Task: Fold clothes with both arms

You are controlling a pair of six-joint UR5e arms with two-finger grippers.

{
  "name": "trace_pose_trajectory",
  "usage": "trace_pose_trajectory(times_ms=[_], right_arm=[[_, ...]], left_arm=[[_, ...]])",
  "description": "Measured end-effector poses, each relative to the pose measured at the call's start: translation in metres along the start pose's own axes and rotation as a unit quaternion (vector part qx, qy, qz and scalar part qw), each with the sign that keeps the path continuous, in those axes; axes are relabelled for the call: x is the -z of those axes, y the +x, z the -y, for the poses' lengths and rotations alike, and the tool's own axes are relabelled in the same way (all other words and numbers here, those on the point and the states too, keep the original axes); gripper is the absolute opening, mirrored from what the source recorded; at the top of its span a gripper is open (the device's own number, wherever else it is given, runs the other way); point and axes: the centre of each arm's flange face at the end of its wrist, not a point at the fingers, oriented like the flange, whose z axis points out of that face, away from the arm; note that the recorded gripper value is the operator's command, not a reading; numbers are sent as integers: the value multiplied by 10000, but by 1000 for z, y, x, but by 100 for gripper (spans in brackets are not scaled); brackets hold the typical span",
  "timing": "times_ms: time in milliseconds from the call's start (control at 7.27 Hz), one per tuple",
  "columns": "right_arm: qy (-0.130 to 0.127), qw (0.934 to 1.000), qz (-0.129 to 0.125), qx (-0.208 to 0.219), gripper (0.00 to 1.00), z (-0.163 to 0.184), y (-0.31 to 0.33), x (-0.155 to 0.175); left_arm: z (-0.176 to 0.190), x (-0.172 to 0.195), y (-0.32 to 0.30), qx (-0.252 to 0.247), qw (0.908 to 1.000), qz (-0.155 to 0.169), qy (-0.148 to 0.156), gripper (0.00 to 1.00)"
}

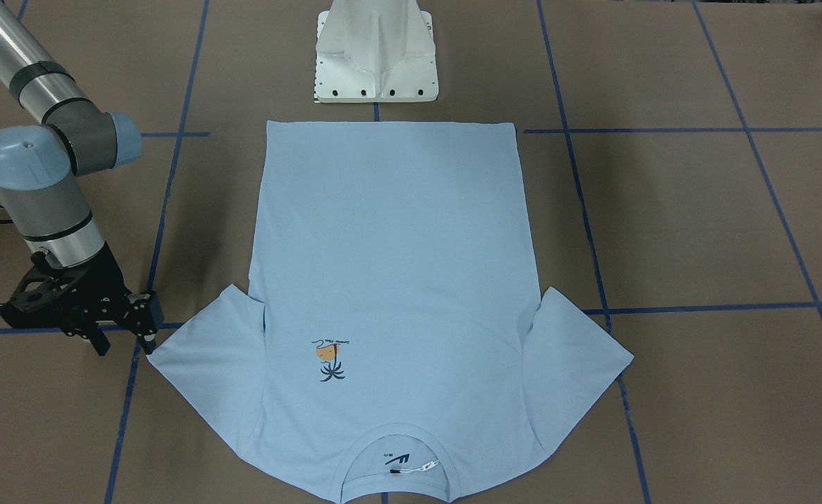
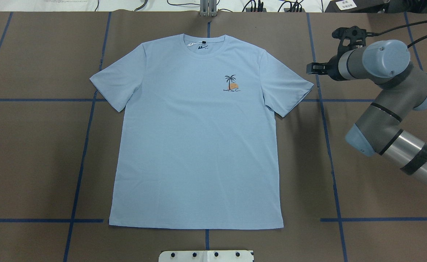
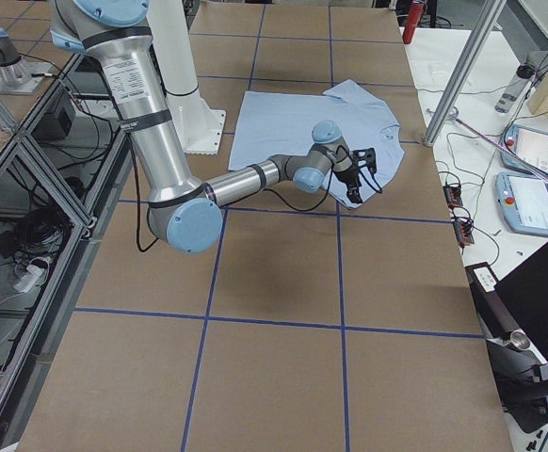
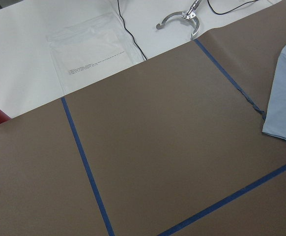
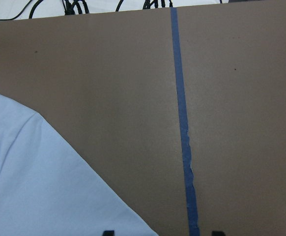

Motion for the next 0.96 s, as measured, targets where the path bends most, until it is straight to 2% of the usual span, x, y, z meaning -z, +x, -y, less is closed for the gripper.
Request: trace_pose_trajectory(times_ms=[275, 413, 963], right_arm=[[5, 10000, 43, 10, 59, -7, 9, -20], [-4, 10000, 70, 12, 59, -12, 12, -27], [-18, 9999, 65, 99, 47, -35, 0, -40]], left_arm=[[-1, -1, -1, -9, 10000, -6, 4, 100], [-2, -1, -1, -26, 10000, -17, 19, 100], [-3, -2, -1, -41, 10000, -37, 32, 100]])
